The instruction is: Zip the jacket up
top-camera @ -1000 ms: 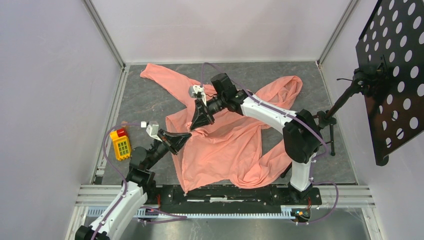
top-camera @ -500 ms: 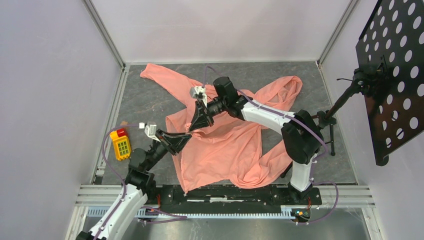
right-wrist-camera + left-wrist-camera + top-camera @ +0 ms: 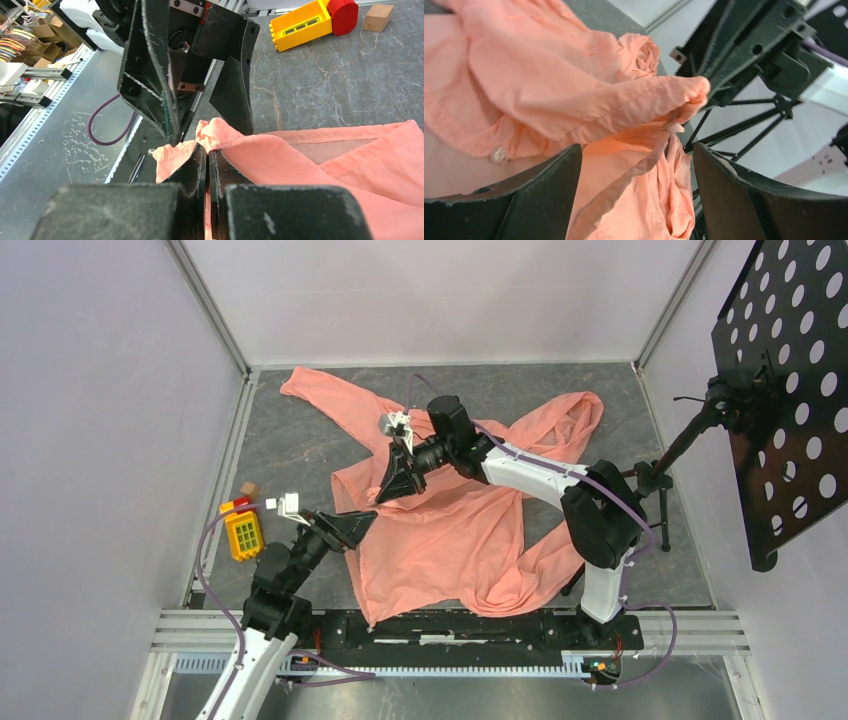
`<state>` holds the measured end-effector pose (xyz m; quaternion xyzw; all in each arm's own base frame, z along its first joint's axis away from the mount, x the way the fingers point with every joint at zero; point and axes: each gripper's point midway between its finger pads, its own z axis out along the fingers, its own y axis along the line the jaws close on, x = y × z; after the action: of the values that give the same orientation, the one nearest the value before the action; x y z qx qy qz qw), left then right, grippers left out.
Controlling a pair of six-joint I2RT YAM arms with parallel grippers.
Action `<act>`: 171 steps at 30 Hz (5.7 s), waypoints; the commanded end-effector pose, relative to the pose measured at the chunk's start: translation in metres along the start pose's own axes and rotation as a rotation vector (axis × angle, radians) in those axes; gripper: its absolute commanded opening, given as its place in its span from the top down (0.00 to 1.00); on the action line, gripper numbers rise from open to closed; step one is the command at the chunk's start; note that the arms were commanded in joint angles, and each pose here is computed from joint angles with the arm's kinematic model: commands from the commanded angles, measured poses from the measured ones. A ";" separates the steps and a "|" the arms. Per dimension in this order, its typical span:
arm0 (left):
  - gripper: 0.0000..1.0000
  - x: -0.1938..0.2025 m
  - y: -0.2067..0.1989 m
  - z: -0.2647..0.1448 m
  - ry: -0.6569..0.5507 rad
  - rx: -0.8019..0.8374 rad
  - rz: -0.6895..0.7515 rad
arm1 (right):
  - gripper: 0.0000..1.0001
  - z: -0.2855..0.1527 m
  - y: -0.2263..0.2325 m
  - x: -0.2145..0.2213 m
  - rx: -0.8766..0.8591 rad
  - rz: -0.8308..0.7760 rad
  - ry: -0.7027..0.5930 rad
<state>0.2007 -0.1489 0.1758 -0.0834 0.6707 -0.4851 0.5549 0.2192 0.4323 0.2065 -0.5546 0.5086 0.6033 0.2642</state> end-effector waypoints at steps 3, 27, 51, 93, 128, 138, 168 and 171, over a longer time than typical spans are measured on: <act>0.12 -0.018 0.007 -0.012 -0.024 -0.204 -0.144 | 1.00 -0.002 0.013 -0.018 -0.018 -0.058 -0.026; 0.38 -0.033 -0.075 0.030 0.307 0.051 0.155 | 1.00 -0.005 0.019 -0.019 -0.016 -0.060 -0.014; 0.48 -0.018 -0.050 0.022 0.329 -0.031 0.143 | 1.00 -0.004 0.017 -0.019 -0.015 -0.077 -0.012; 0.98 -0.013 -0.051 0.023 0.409 0.004 0.229 | 0.02 -0.072 -0.004 0.022 0.608 0.066 0.020; 0.98 -0.008 -0.071 0.024 0.438 0.103 0.126 | 0.37 -0.036 0.030 0.024 0.276 0.134 -0.352; 0.98 -0.010 -0.071 0.025 0.423 0.095 0.105 | 0.49 -0.024 0.028 0.022 0.245 0.113 -0.341; 0.98 -0.009 -0.064 0.019 0.415 0.040 0.092 | 0.68 -0.029 0.025 0.023 0.309 0.081 -0.303; 0.98 -0.010 -0.064 0.019 0.413 0.040 0.094 | 0.73 -0.029 0.026 0.022 0.300 0.079 -0.312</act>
<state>0.1927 -0.1861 0.2229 0.0683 0.7720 -0.4687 0.4238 0.2012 0.3856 0.1683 -0.3794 0.6080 0.5936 0.3662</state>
